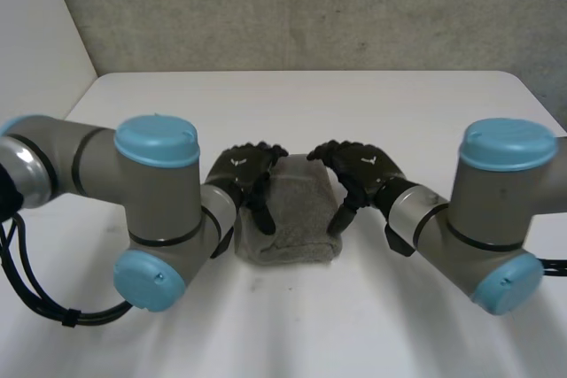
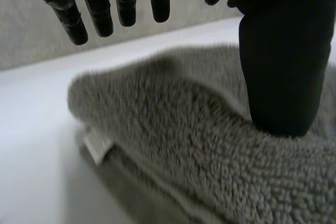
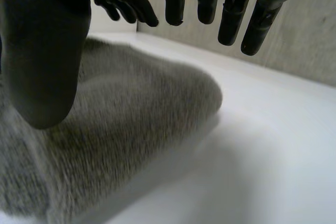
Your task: Fold the towel.
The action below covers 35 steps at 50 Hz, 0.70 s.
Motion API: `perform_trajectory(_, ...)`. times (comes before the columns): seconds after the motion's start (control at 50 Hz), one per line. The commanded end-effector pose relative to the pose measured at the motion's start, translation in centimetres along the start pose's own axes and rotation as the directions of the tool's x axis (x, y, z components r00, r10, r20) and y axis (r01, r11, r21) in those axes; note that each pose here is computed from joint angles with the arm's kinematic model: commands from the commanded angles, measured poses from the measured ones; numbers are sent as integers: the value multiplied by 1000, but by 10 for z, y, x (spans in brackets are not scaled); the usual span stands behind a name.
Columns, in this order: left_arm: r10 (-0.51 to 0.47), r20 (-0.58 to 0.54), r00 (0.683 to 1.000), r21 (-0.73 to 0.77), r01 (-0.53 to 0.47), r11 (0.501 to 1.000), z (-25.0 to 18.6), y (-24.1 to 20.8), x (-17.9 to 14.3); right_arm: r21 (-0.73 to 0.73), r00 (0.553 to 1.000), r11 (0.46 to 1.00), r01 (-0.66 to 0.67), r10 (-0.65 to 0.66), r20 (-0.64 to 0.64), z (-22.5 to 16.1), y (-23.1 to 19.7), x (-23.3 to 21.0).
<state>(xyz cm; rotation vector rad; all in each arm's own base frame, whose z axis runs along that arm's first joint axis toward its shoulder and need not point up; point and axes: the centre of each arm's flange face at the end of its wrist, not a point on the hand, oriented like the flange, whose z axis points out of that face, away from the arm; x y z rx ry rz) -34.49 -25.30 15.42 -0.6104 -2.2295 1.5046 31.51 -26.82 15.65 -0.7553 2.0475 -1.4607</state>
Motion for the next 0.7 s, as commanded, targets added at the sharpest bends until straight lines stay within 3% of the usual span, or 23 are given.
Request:
perform_trajectory(0.02, 3, 48, 999, -44, -1, 999, 2, 16, -6, -90, 999, 995, 42, -41, 10, 21, 27, 1)
perform_trajectory(0.16, 5, 78, 997, -13, -4, 1000, -6, 3, -8, -92, 996, 992, 84, -85, -8, 18, 19, 0)
perform_trajectory(0.32, -18, 78, 997, 171, 4, 985, -46, -77, -8, 206, 967, 963, 174, -128, -220, -38, -99, 6)
perform_trajectory(0.36, -40, 105, 994, 265, 11, 964, -71, -121, -17, 255, 956, 947, 195, -126, -265, -50, -119, 8)
perform_trajectory(0.38, -40, 105, 994, 265, 11, 964, -71, -121, -17, 255, 956, 947, 195, -126, -265, -50, -119, 8)
perform_trajectory(0.42, -52, 135, 989, 287, 11, 958, -80, -135, -27, 293, 924, 929, 226, -109, -366, -69, -144, 27)
perform_trajectory(0.46, -82, 205, 975, 298, 18, 954, -101, -158, -53, 283, 905, 929, 240, -108, -411, -78, -150, 38)
perform_trajectory(0.52, -97, 244, 965, 280, 25, 960, -115, -167, -65, 220, 877, 942, 253, -127, -464, -88, -151, 54)
perform_trajectory(0.7, -95, 253, 963, 254, 29, 967, -123, -168, -67, 154, 864, 960, 234, -133, -485, -95, -150, 62)
